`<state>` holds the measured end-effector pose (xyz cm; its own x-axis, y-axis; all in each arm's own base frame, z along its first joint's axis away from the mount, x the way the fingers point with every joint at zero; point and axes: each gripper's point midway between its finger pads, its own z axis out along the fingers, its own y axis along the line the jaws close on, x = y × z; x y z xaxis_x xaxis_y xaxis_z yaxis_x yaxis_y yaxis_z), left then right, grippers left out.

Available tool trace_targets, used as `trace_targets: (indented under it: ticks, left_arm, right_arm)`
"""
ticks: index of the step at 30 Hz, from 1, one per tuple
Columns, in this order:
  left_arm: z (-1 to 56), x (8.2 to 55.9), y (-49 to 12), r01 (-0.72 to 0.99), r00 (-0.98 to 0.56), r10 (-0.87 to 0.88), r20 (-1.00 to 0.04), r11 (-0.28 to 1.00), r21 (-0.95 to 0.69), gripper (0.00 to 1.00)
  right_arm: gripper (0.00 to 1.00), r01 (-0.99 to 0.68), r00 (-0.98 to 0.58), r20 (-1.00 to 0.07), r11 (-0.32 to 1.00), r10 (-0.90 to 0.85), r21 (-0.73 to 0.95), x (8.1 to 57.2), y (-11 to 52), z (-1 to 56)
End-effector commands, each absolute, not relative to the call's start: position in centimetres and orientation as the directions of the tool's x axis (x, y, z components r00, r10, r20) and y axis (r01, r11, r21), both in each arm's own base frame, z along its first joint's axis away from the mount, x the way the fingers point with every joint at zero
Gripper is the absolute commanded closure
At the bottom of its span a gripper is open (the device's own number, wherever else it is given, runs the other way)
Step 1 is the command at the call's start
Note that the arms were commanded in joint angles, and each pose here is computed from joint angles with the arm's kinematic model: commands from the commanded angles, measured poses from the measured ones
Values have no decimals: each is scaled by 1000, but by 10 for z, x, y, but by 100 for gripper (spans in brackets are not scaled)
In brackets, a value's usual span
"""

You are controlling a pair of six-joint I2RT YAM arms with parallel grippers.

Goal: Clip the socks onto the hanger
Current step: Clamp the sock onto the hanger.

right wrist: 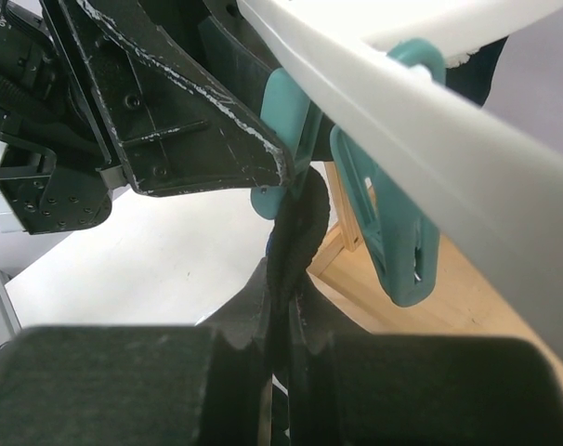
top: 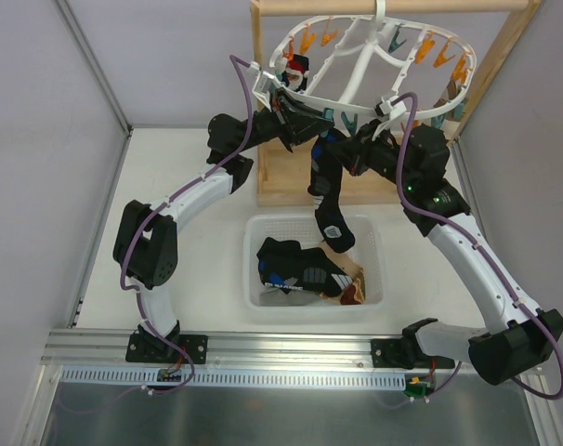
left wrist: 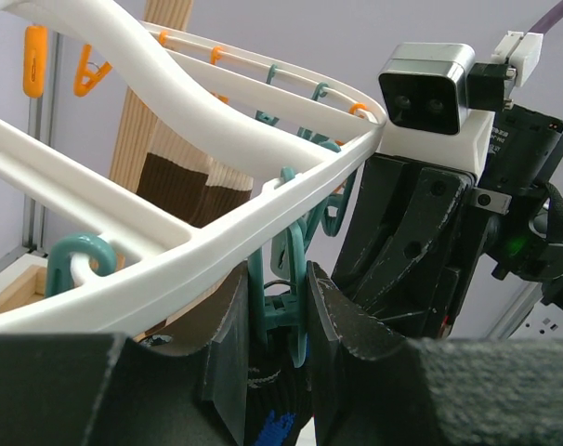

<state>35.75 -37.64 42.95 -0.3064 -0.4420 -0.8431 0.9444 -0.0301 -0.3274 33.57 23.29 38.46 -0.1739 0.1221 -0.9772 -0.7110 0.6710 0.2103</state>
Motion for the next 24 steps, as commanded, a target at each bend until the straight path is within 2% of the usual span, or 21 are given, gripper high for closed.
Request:
trace_targets:
  ticks: [1,2,4,6,8,9,12,13,15,19,21,22,23,24]
  left_arm:
    - [435,323,-373,979,-201,-393,-897,-114,-169,100]
    - [434,324,-373,979,-199,-394,-897,-112,-168,84]
    - [435,325,-373,981,-194,-400,-896,-105,-165,72]
    - [436,328,-373,979,-204,-401,-893,-95,-181,53]
    - [436,331,-373,979,-206,-399,-894,-83,-188,44]
    - [437,332,-373,978,-206,-404,-891,-75,-192,30]
    - [440,333,-371,980,-198,-406,-892,-57,-191,16]
    - [444,333,-369,982,-186,-414,-891,-46,-183,8]
    - [443,334,-366,981,-188,-417,-889,-30,-193,1]
    - [453,338,-351,974,-192,-433,-881,22,-223,1]
    - [454,341,-344,965,-205,-437,-876,60,-256,1]
    - [450,350,-339,948,-231,-438,-869,98,-302,1]
    - [445,353,-337,938,-247,-433,-867,117,-325,1]
    - [448,352,-332,939,-230,-436,-870,137,-316,1]
  right_arm:
    - [99,-730,-45,-978,662,205,172,338,228,438]
    - [99,-728,-45,-978,663,203,171,338,228,437]
    - [99,-725,-53,-978,666,200,175,338,227,434]
    - [99,-726,-53,-979,666,197,173,338,227,432]
    - [99,-726,-60,-979,665,195,177,338,228,430]
    - [99,-723,-62,-979,667,194,179,339,227,428]
    - [99,-726,-64,-980,665,190,176,339,228,428]
    - [99,-724,-68,-980,666,189,178,341,228,426]
    - [99,-726,-70,-980,665,186,178,341,229,425]
    - [99,-710,-94,-979,677,182,194,347,228,422]
    - [86,-696,-123,-977,686,177,212,349,228,420]
    - [75,-691,-141,-974,687,175,224,350,228,417]
    - [48,-687,-158,-972,688,171,233,350,228,415]
    - [38,-691,-156,-973,685,170,231,349,229,415]
